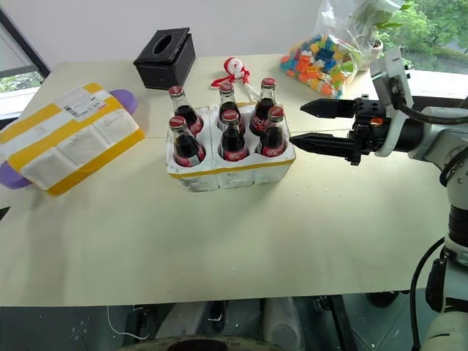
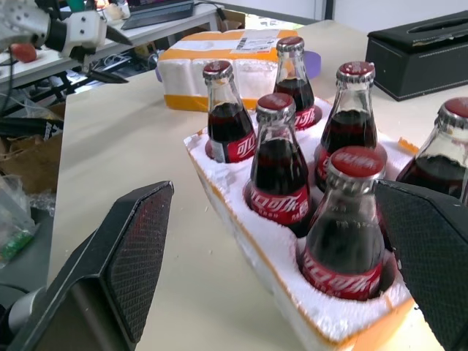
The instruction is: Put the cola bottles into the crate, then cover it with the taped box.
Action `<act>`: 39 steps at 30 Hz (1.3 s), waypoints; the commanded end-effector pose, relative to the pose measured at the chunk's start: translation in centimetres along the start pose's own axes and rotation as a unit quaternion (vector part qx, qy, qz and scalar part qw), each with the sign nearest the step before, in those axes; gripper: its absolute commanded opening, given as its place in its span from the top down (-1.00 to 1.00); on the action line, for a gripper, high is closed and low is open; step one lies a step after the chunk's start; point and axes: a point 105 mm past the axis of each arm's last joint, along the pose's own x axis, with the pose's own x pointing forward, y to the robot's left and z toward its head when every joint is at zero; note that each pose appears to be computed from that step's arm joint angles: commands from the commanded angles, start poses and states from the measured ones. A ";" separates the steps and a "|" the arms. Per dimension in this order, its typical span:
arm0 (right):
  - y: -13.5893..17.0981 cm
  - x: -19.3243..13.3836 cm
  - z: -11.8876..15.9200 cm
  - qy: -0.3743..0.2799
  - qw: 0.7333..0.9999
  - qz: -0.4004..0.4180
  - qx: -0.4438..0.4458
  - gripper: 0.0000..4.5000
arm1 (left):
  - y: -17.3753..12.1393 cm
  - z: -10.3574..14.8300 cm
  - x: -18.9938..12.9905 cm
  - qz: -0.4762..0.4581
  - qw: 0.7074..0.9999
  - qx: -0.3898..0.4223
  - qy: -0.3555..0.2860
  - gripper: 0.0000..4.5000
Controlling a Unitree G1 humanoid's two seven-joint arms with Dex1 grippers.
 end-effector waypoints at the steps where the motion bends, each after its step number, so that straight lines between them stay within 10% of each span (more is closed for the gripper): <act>1: -0.3 -0.7 1.5 -0.016 0.999 -0.018 -0.030 -0.98 | 0.5 -1.1 1.4 0.029 0.999 0.045 0.010 -1.00; 24: 1.8 -2.5 1.4 0.023 0.999 -0.007 -0.030 -0.98 | -1.9 -0.8 10.7 0.083 0.990 0.115 0.000 -1.00; 34: 2.5 -2.6 1.1 0.022 1.000 -0.001 -0.013 -1.00 | -1.3 0.8 11.3 0.087 0.988 0.125 -0.021 0.80; 39: 2.5 -3.1 -0.2 0.052 0.998 -0.016 -0.031 -1.00 | 1.4 2.7 10.5 0.125 0.983 0.121 -0.048 0.82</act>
